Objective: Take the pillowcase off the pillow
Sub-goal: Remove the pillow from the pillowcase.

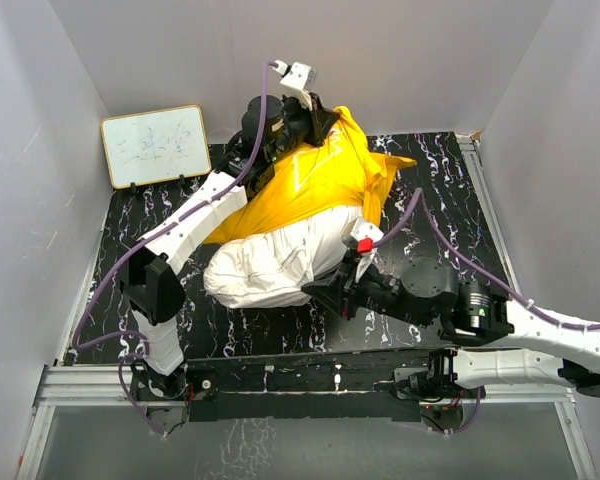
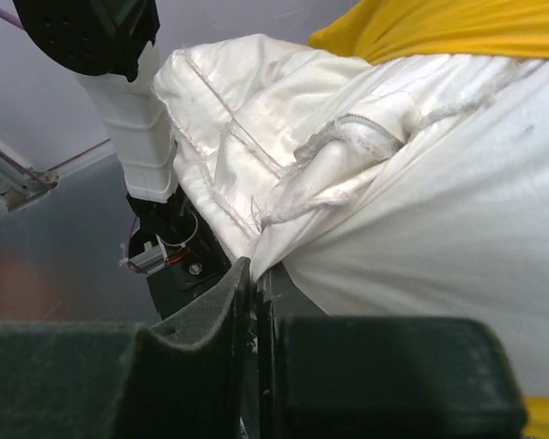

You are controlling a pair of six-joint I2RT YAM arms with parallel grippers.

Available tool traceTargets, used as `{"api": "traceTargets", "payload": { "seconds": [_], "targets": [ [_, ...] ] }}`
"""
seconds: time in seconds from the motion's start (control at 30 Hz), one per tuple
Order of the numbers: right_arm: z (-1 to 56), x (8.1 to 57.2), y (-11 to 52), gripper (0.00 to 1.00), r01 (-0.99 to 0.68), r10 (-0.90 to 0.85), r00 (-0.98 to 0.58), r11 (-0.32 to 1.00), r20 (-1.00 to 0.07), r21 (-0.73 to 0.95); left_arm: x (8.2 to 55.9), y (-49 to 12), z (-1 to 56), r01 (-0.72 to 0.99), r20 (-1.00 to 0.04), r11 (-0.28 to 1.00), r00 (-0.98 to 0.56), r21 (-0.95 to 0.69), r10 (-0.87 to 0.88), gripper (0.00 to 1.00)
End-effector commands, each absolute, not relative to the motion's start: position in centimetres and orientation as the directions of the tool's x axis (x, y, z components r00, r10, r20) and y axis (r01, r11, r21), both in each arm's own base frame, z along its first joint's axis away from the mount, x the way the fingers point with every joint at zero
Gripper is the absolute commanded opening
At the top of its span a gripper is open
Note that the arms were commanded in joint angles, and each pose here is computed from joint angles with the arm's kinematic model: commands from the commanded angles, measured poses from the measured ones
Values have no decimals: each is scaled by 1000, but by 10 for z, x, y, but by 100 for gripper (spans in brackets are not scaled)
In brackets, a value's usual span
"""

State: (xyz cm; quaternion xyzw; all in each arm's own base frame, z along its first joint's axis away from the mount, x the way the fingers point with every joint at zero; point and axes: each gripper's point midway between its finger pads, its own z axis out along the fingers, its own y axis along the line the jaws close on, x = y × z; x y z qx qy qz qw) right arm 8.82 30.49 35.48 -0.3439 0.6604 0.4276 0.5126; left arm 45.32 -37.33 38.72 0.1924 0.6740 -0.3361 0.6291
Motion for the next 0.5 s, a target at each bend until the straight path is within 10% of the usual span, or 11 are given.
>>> {"api": "traceTargets", "payload": {
  "seconds": [0.0, 0.17, 0.27, 0.47],
  "targets": [
    [416, 24, 297, 8, -959, 104, -264, 78, -959, 272, 534, -278, 353, 370, -997, 926, -40, -76, -66, 0],
    [431, 25, 286, 8, -961, 155, -250, 78, -956, 264, 547, -259, 329, 323, -997, 945, -69, -56, -36, 0],
    [426, 63, 275, 9, -905, 179, -260, 298, -949, 304, 533, -273, 321, 408, -984, 900, -151, -151, -96, 0],
    [426, 121, 244, 56, -669, 295, -297, 615, -908, 418, 472, -323, 317, 611, -896, 668, -392, -425, -211, 0]
  ]
}}
